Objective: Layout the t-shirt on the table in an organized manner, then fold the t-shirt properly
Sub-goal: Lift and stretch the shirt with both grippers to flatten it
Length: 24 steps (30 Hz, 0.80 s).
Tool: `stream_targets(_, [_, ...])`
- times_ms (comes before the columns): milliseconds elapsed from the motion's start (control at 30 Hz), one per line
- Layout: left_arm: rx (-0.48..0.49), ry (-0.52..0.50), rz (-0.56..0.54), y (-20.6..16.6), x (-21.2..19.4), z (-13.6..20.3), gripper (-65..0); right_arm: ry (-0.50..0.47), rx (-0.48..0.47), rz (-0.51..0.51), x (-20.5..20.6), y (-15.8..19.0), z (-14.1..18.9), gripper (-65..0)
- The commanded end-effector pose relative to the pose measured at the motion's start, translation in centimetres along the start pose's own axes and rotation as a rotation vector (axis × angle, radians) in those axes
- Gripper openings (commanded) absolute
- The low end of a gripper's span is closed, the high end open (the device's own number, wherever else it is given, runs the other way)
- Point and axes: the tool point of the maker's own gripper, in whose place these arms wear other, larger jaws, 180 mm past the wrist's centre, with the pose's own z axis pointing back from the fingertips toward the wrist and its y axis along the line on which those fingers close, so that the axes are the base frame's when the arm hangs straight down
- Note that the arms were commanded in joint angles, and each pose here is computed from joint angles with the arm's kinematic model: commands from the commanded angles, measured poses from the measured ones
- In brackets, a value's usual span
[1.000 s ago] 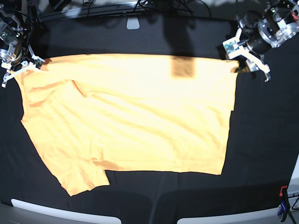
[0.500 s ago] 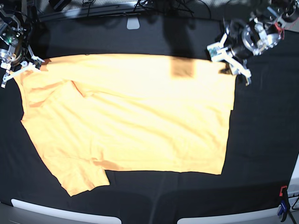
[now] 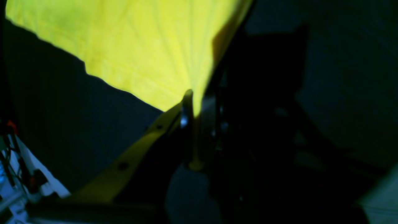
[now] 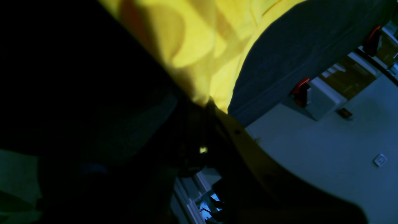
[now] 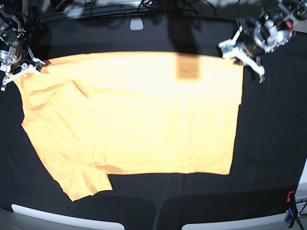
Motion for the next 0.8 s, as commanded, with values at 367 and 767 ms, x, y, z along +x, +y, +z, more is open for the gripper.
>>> stream_targets(367, [-0.106, 0.024, -0.084, -4.1, -1.0, 4.7, -65.0, 0.018, 0.051, 0.037, -0.4, -0.5, 1.4, -65.0])
stream_targets(767, [-0.182, 0.04, -0.077, -7.1, -1.7, 5.7, -65.0, 0.089, 0.084, 0.15, -3.3, 1.2, 1.6, -65.0])
